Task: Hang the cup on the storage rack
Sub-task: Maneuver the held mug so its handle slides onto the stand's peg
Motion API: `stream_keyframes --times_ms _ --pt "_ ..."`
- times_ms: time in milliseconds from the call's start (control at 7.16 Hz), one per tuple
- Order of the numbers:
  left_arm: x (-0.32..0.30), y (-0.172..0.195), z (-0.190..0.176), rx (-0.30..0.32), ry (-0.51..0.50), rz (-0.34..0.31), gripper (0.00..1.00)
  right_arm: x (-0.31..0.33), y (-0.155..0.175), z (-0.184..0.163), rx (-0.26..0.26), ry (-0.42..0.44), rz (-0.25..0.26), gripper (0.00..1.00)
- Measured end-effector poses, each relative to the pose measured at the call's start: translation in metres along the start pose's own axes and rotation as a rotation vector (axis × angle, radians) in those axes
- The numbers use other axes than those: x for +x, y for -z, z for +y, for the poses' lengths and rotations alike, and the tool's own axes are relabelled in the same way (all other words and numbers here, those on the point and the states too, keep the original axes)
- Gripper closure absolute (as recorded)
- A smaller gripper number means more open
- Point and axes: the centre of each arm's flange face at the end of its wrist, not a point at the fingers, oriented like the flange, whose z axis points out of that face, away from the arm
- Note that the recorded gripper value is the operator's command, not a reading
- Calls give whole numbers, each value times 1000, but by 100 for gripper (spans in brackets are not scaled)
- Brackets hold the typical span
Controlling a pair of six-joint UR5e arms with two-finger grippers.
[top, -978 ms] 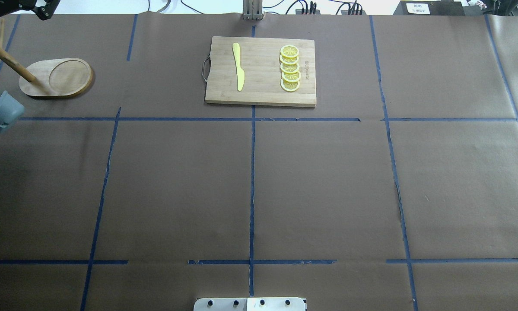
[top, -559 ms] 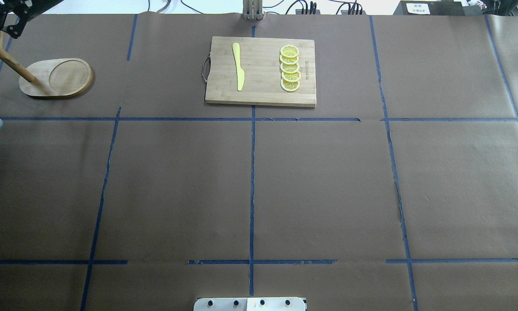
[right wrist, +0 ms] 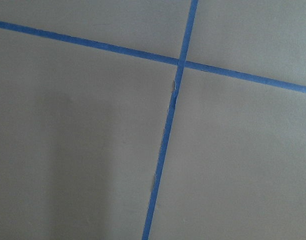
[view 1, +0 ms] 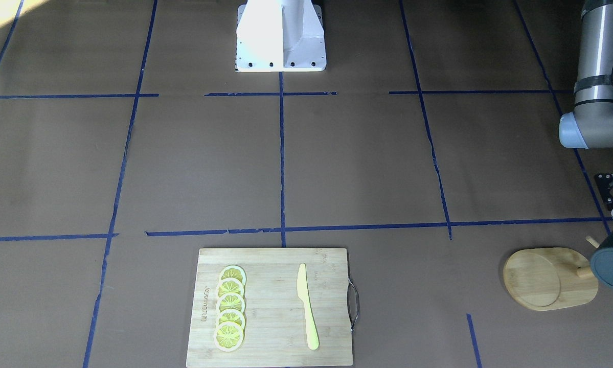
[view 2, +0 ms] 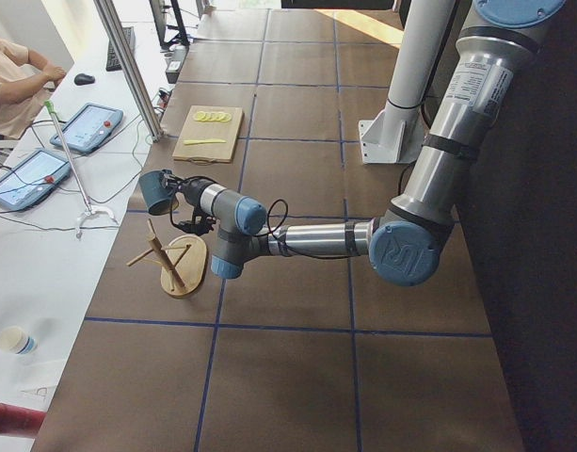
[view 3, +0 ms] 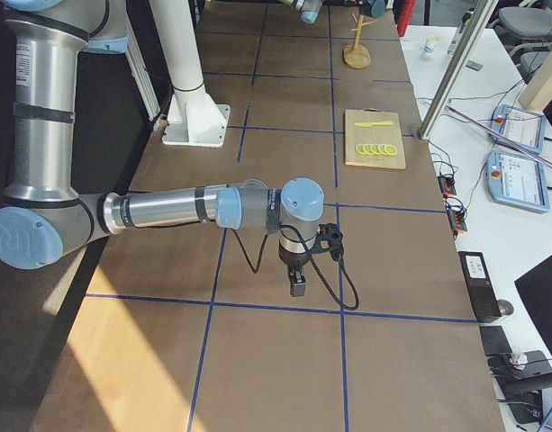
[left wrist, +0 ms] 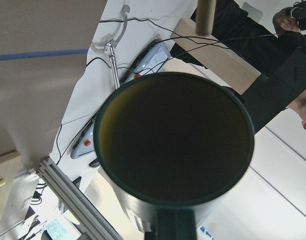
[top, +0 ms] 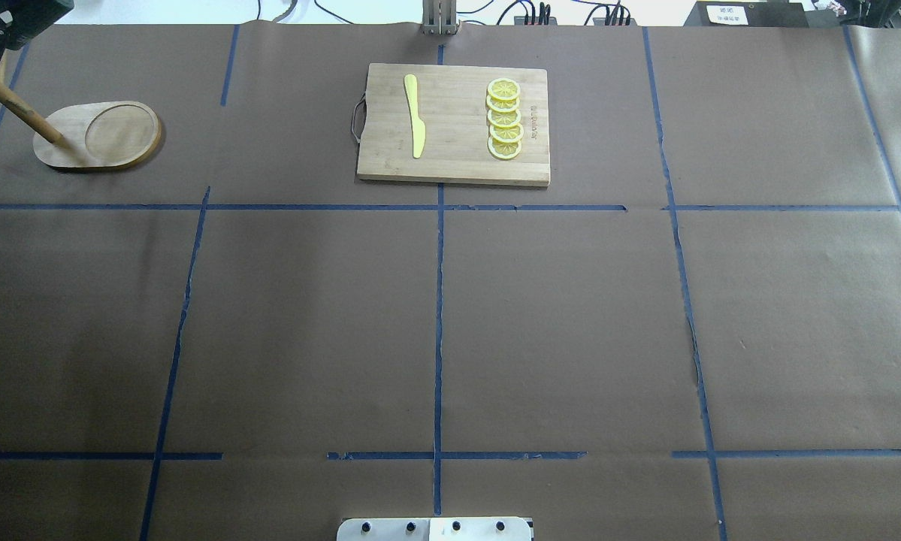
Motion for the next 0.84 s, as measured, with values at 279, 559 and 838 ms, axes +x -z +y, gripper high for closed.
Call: stream_keyframes --times_ms 279,559,838 --pt "-1 4 -13 -6 0 4 97 0 1 -1 1 1 0 0" --pt "0 -4 -12 -13 -1 5 97 -1 2 -1 4 2 1 0" --pt "4 -18 0 -36 -6 12 96 -1 4 0 8 2 1 0"
